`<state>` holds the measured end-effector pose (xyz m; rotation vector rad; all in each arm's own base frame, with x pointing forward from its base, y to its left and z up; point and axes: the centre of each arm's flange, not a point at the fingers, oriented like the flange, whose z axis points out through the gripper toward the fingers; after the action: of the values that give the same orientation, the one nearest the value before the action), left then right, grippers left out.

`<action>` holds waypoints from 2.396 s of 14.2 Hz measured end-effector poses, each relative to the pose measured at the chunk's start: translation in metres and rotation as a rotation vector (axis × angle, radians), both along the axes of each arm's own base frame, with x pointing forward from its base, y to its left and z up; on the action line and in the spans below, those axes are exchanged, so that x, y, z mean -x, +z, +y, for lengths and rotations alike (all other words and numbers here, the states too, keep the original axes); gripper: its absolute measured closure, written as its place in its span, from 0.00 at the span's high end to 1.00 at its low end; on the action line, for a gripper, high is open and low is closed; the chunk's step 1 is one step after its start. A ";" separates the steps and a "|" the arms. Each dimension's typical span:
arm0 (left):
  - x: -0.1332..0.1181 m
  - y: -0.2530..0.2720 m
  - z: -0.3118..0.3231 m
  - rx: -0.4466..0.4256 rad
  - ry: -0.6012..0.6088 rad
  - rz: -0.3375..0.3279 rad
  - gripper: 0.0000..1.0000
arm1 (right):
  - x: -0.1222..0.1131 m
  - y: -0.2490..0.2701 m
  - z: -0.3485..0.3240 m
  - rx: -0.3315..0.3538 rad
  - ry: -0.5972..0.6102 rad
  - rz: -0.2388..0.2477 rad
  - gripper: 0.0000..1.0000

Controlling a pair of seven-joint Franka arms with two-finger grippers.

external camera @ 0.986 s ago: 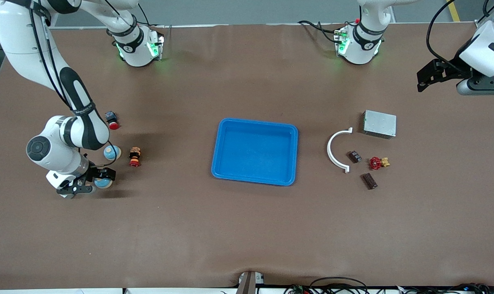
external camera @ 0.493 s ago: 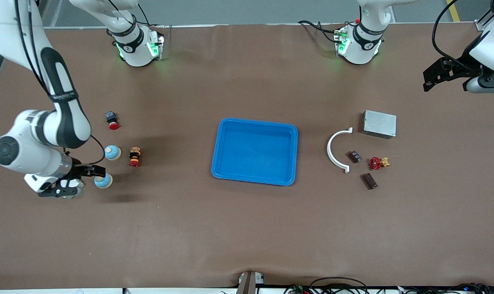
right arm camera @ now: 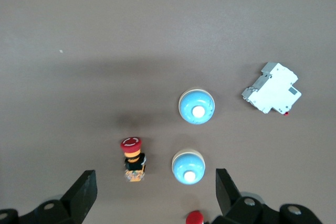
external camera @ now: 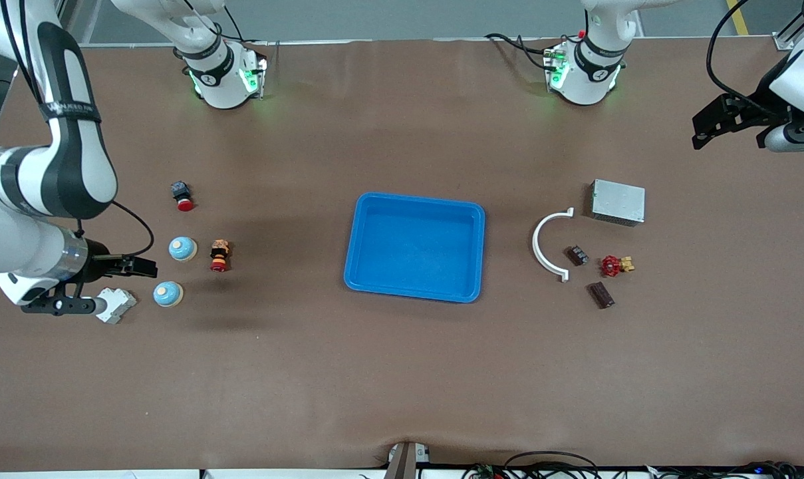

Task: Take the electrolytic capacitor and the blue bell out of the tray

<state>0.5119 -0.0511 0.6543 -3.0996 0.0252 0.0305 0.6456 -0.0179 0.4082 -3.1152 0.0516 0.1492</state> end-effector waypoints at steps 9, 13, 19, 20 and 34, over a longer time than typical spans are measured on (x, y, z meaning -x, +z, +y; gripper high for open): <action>0.001 0.008 -0.007 0.001 -0.013 -0.016 1.00 | 0.027 0.077 -0.006 -0.003 -0.014 -0.029 1.00; 0.001 0.008 -0.009 0.001 -0.018 -0.017 1.00 | 0.026 0.078 -0.008 -0.002 -0.018 -0.037 1.00; 0.002 0.011 -0.011 0.002 -0.021 -0.024 1.00 | 0.050 0.138 -0.021 -0.004 -0.039 -0.092 1.00; 0.002 0.013 -0.011 0.002 -0.021 -0.027 1.00 | 0.055 0.149 -0.019 -0.005 -0.035 -0.101 1.00; 0.000 0.016 0.012 0.008 0.021 -0.034 1.00 | 0.082 0.238 -0.007 0.007 -0.006 -0.100 1.00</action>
<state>0.5123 -0.0395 0.6703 -3.1081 -0.0076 -0.0213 0.5633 -0.0245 0.6460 -3.1240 0.0600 -0.0072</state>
